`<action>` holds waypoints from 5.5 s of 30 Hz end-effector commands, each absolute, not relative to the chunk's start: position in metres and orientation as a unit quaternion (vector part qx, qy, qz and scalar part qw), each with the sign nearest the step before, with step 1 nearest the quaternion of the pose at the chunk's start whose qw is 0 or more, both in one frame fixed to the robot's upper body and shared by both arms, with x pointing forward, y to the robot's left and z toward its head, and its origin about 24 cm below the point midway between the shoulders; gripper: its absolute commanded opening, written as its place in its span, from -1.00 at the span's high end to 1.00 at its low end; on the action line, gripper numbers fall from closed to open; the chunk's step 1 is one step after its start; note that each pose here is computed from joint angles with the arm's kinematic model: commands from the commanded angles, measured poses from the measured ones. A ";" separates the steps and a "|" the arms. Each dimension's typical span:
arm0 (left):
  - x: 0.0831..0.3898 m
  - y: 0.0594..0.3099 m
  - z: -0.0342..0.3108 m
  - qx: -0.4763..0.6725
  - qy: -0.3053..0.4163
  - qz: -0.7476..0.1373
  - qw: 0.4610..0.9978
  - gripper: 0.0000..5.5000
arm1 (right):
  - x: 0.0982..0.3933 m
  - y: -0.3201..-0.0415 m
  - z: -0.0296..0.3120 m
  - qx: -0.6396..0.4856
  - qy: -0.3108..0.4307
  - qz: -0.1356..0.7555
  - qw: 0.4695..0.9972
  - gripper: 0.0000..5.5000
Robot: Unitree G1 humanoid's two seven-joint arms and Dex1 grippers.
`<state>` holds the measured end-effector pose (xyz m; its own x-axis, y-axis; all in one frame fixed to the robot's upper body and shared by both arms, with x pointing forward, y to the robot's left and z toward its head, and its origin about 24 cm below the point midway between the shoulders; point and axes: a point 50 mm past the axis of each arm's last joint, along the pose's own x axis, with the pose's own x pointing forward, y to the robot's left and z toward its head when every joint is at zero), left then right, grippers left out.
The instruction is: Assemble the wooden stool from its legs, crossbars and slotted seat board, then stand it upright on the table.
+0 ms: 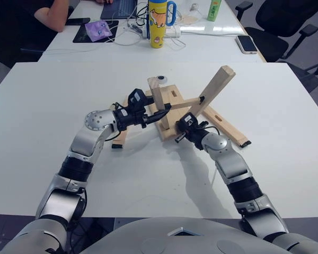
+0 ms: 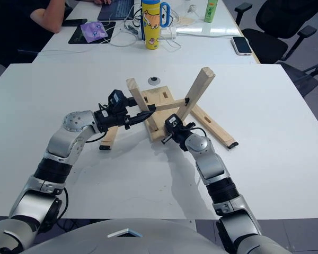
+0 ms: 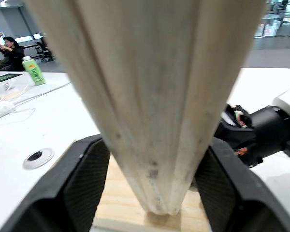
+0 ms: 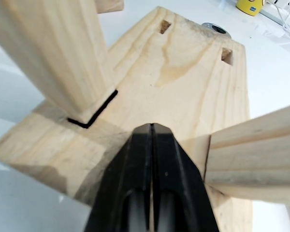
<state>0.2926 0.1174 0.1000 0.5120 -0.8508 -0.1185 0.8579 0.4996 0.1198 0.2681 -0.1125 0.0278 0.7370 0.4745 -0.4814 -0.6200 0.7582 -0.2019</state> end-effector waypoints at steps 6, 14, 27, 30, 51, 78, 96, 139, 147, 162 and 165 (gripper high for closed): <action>0.251 0.177 0.134 0.052 0.006 -0.464 0.884 -0.48 | 0.213 -0.121 -0.044 -0.146 0.385 0.279 0.867 1.00; 0.279 0.172 0.266 -0.172 -0.252 -0.397 0.866 -0.07 | 0.215 -0.112 -0.046 -0.117 0.379 0.273 0.876 1.00; 0.283 0.093 0.259 -0.227 -0.144 -0.459 0.847 0.72 | 0.217 -0.101 -0.048 -0.135 0.372 0.304 0.867 1.00; 0.258 0.073 0.117 -0.107 0.193 -0.451 0.865 0.91 | 0.223 -0.096 -0.043 -0.141 0.361 0.314 0.867 1.00; 0.286 0.150 0.323 -0.101 -0.352 -0.297 0.882 1.00 | 0.225 -0.099 -0.046 -0.154 0.364 0.319 0.862 1.00; 0.324 0.115 0.124 0.064 0.059 -0.259 0.962 1.00 | 0.252 -0.076 -0.016 -0.098 0.245 0.331 0.906 1.00; 0.280 0.135 0.225 0.023 -0.265 -0.133 0.955 1.00 | 0.249 -0.097 0.024 -0.056 0.115 0.342 0.931 1.00; 0.277 0.100 0.053 0.194 0.262 -0.238 0.915 1.00 | 0.311 -0.147 0.016 -0.157 0.176 0.307 0.922 1.00; 0.283 0.092 0.045 0.110 0.309 -0.288 0.900 1.00 | 0.281 -0.127 0.000 -0.126 0.203 0.405 0.883 1.00; 0.293 0.092 0.043 0.080 0.293 -0.309 0.901 1.00 | 0.260 -0.120 -0.002 -0.101 0.212 0.394 0.889 1.00; 0.294 0.091 0.045 0.070 0.283 -0.307 0.906 1.00 | 0.263 -0.123 -0.001 -0.125 0.209 0.375 0.895 1.00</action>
